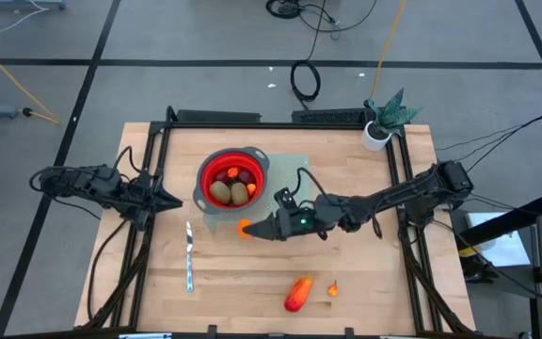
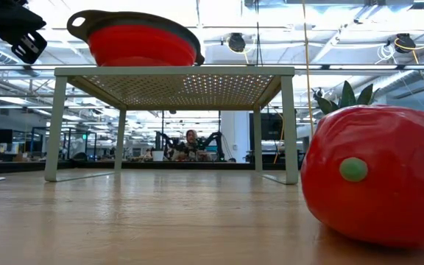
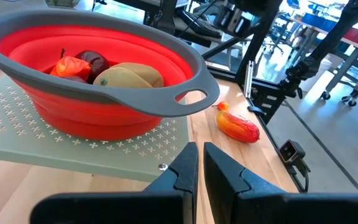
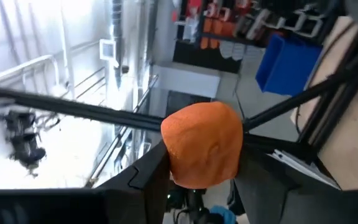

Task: Pick & Place Fruit
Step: Put the orange into the strainer bowl on the shelf

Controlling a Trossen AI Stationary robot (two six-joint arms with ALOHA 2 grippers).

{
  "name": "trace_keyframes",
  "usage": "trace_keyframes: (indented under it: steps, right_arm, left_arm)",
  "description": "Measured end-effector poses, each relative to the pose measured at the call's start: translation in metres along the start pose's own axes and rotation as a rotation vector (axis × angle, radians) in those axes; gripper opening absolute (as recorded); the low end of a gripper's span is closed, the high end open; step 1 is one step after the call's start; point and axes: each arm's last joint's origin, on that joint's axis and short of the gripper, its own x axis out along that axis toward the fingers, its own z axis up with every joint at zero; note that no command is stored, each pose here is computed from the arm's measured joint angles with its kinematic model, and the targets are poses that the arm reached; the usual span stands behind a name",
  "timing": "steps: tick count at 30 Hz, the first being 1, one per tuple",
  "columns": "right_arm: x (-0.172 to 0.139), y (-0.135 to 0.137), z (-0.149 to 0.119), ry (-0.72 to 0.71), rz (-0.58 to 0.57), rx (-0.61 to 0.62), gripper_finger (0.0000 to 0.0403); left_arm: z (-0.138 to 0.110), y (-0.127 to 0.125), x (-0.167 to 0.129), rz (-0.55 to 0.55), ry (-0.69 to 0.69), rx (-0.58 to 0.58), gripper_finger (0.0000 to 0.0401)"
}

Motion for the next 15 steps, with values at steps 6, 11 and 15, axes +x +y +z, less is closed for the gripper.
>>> trace_keyframes:
  steps: [6,11,15]
  right_arm:
    - [0.0,0.002,0.01,0.064,0.048,-0.168,0.0153]
    - [0.0,0.007,0.019,0.087,0.131,-0.377,0.0153]
    - [0.0,0.007,0.026,0.111,0.164,-0.526,0.0153]
  left_arm:
    - [0.0,0.0,0.0,0.001,0.0,0.022,0.0024]
    - [0.0,0.0,0.0,0.001,0.0,0.05,0.0024]
    - [0.0,0.0,0.0,0.001,0.0,0.05,0.0024]
